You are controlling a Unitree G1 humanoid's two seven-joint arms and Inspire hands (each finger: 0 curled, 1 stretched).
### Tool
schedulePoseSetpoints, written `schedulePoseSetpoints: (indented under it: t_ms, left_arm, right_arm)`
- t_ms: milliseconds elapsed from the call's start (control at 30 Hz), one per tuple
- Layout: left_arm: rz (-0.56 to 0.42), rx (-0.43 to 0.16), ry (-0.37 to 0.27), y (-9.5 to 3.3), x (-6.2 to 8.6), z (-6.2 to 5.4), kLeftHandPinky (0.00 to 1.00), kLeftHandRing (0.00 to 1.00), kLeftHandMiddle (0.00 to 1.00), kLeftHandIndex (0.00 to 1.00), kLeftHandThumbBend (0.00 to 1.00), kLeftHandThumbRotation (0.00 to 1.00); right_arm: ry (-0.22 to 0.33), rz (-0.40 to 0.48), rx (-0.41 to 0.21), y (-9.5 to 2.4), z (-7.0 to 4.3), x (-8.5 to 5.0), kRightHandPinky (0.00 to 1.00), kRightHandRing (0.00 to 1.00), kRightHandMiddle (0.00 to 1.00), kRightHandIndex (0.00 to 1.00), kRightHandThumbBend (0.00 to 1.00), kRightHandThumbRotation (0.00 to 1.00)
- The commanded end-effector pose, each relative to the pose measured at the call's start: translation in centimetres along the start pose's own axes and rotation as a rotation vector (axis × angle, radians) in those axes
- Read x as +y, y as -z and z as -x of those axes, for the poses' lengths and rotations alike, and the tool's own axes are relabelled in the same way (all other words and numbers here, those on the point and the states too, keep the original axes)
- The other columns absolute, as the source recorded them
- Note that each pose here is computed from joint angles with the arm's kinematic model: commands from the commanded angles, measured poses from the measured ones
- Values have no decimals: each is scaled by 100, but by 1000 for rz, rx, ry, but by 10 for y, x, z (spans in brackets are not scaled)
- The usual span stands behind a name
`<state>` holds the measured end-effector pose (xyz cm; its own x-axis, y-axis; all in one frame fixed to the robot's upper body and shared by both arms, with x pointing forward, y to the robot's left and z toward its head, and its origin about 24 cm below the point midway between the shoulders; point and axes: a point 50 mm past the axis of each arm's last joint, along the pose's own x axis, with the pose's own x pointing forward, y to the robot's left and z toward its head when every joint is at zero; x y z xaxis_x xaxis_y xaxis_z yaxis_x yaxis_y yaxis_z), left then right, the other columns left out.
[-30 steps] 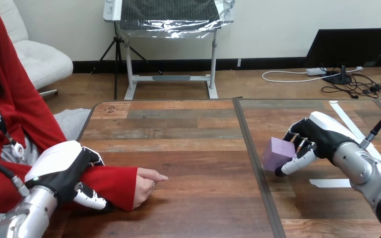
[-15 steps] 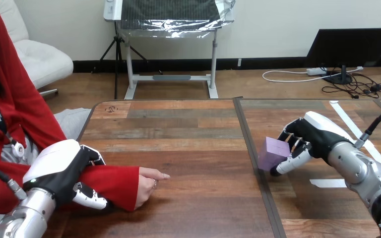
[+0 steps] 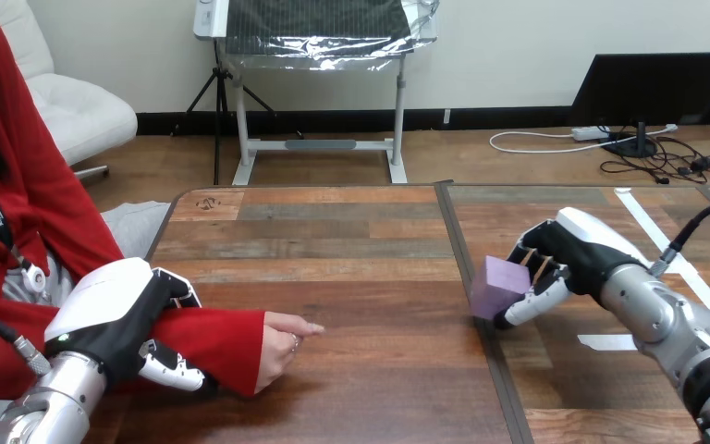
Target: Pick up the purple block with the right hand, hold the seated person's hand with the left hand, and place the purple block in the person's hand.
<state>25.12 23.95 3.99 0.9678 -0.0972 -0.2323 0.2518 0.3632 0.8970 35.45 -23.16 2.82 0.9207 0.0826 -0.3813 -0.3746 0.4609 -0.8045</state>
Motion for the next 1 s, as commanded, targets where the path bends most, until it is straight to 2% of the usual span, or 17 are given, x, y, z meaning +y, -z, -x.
schedulePoseSetpoints:
  t_ms: [0,467,967]
  left_arm:
    - [26,-214,-295,-48,68,-5,31,36,42,41,83,0]
    - [47,-261,-352,-61,83,-2,34,40,44,43,81,0]
    - [83,-301,-391,-72,91,-2,32,37,43,43,80,0]
  right_arm:
    - [106,-32,-139,-41,-9,-34,43,46,49,49,78,0]
    - [102,-53,-191,-53,-11,-33,38,42,46,47,79,0]
    - [105,-61,-258,-68,-12,-33,35,39,43,46,79,0]
